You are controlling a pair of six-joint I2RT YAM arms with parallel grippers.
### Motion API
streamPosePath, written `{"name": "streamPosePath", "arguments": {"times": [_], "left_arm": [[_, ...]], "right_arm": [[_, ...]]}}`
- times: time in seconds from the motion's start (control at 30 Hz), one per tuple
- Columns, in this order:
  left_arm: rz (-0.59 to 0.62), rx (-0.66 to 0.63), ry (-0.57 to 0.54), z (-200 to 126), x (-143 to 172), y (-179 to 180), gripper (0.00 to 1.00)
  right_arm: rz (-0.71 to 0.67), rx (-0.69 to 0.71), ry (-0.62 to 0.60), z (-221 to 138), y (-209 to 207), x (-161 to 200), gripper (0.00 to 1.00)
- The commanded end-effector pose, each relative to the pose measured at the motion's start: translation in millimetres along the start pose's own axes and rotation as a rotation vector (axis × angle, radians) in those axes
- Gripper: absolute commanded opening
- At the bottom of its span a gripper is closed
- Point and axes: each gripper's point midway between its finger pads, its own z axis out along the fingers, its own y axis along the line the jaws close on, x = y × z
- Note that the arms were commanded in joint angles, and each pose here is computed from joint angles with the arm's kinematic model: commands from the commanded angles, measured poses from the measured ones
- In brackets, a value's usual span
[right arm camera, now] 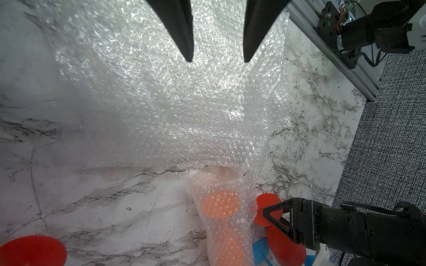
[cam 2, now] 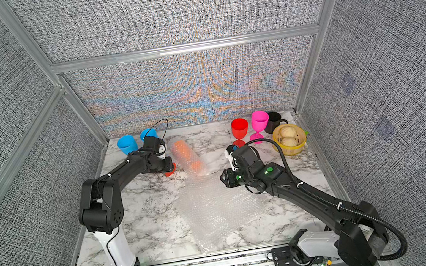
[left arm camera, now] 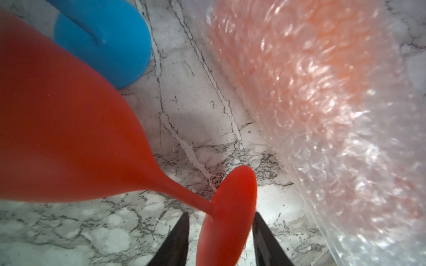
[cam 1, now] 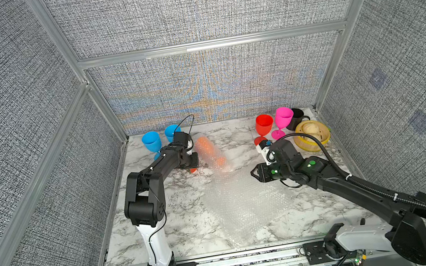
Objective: Unpack wine glasses from bubble wrap
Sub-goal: Adjust the wine glass at the center of the board.
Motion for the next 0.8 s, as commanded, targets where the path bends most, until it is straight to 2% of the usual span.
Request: {"name": "streamPosePath", "arguments": {"times": [0.0,0.13,0.3,0.5,0.6,0.77], "left_arm": [[0.017,-0.023,0.012,-0.6,1.9,3.0,0.37],[0.022,-0.019,0.011,-3.4,3.1,-0.7,0.22],[0.029,-0.028,0.026,-3.3,8.0,-1.2,0.12],[0.030,-0.026,0.023,-12.5,12.6,-7.5,0.07],[0.022,-0.023,0.019,-21.8,17.2,-10.9,0.00],[0.049,-0.058,-0.013,-51.3,21.1,-11.5,0.00]], "right_arm": [[-0.001,-0.003,-0.001,-1.1,-1.0,1.0,0.38],[0.008,-0.001,0.003,1.5,-3.8,3.7,0.38],[0.012,-0.007,0.003,2.2,-2.9,3.4,0.38],[0.010,-0.011,-0.009,-4.2,-0.6,0.2,0.38],[0.006,-0.017,-0.022,-9.4,1.8,-2.4,0.38],[-0.022,-0.051,-0.063,-25.9,12.5,-13.1,0.38]]}}
